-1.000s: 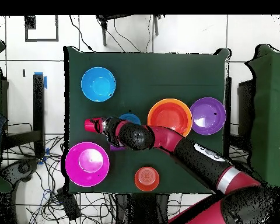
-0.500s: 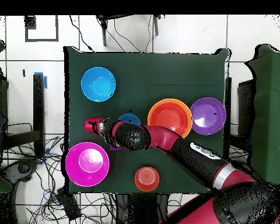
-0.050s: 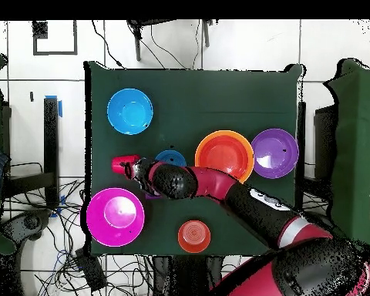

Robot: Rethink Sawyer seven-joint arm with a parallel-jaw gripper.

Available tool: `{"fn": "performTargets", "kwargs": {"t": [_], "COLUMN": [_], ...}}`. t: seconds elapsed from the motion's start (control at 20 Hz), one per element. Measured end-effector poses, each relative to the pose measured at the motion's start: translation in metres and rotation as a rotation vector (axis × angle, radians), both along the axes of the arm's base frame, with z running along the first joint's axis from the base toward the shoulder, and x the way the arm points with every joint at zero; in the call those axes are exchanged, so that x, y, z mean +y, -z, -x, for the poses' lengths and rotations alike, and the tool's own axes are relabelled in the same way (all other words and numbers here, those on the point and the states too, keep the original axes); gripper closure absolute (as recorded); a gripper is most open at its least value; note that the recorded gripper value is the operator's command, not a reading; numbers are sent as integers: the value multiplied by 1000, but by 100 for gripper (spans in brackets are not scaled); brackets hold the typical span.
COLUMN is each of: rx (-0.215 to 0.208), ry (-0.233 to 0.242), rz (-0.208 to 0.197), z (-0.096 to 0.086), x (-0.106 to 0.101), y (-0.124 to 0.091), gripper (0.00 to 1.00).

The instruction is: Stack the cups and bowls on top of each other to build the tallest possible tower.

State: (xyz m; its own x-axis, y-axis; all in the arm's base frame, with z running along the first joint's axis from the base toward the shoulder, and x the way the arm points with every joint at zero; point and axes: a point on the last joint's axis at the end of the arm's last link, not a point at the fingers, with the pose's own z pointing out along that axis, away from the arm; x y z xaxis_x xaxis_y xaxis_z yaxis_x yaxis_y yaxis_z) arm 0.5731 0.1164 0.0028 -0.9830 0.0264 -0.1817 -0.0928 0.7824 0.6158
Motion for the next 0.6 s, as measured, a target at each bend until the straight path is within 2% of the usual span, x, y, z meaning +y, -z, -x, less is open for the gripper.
{"fn": "performTargets", "kwargs": {"t": [0.3, 0.6], "rx": [10, 15], "ry": [9, 19], "rz": [25, 23], "z": [3, 3], "x": [-12, -17], "y": [5, 6], "gripper": [0, 0]}}
